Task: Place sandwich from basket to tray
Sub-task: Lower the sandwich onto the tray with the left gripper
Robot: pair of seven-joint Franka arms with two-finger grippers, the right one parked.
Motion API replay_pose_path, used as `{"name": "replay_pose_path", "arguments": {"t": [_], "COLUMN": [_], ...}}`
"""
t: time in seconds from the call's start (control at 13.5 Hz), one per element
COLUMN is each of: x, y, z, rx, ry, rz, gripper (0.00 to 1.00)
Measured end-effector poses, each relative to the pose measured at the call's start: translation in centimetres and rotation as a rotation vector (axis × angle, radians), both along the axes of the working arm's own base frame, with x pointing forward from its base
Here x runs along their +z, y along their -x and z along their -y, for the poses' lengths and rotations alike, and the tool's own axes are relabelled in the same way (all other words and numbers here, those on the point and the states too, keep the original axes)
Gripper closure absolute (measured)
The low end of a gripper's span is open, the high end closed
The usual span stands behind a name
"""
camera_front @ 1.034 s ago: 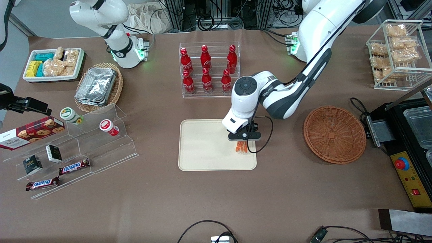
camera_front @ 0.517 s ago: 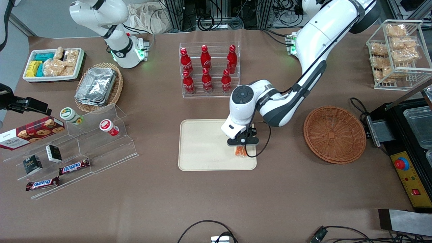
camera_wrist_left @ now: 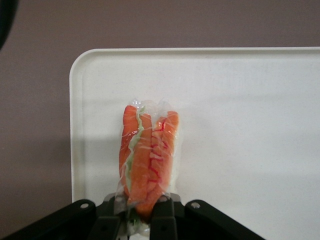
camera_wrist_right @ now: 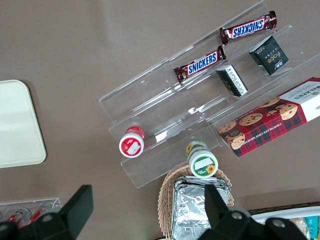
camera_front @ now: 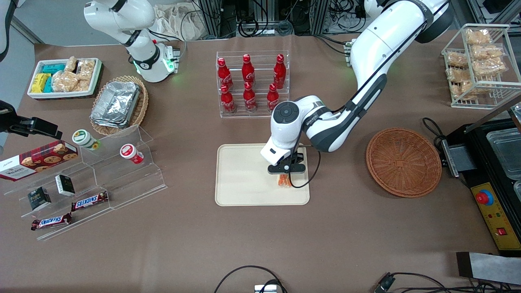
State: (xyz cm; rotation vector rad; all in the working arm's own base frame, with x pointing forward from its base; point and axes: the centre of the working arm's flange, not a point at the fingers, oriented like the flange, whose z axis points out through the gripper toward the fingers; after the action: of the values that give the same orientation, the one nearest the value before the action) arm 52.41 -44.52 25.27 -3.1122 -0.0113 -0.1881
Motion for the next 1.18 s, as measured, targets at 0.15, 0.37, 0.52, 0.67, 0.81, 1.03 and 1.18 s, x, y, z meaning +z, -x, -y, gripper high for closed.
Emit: {"name": "replay_pose_path", "arguments": {"t": [0.15,0.37,0.52,0.67,0.81,1.03,1.18], "x": [-0.8,-1.9,-2.1,-2.2,-2.1,-1.2,-0.7], "y": [0.1,0.0,0.0,0.0,-0.2,-1.1,-1.5], "z": [-0.1,-0.2,-0.1,-0.1,-0.1,-0.2,-0.4], "rx": [0.003,0.014,0.017,0.019,0.030,0.046,0.055], "ry": [-0.006,-0.027,-0.032,-0.034,-0.031,-0.025,-0.033], "rz": [-0.009,0.011,0.022,0.023,0.026,0.040,0.044], "gripper": [0.85,0.81,0.75,0.56,0.47,0.37,0.37]}}
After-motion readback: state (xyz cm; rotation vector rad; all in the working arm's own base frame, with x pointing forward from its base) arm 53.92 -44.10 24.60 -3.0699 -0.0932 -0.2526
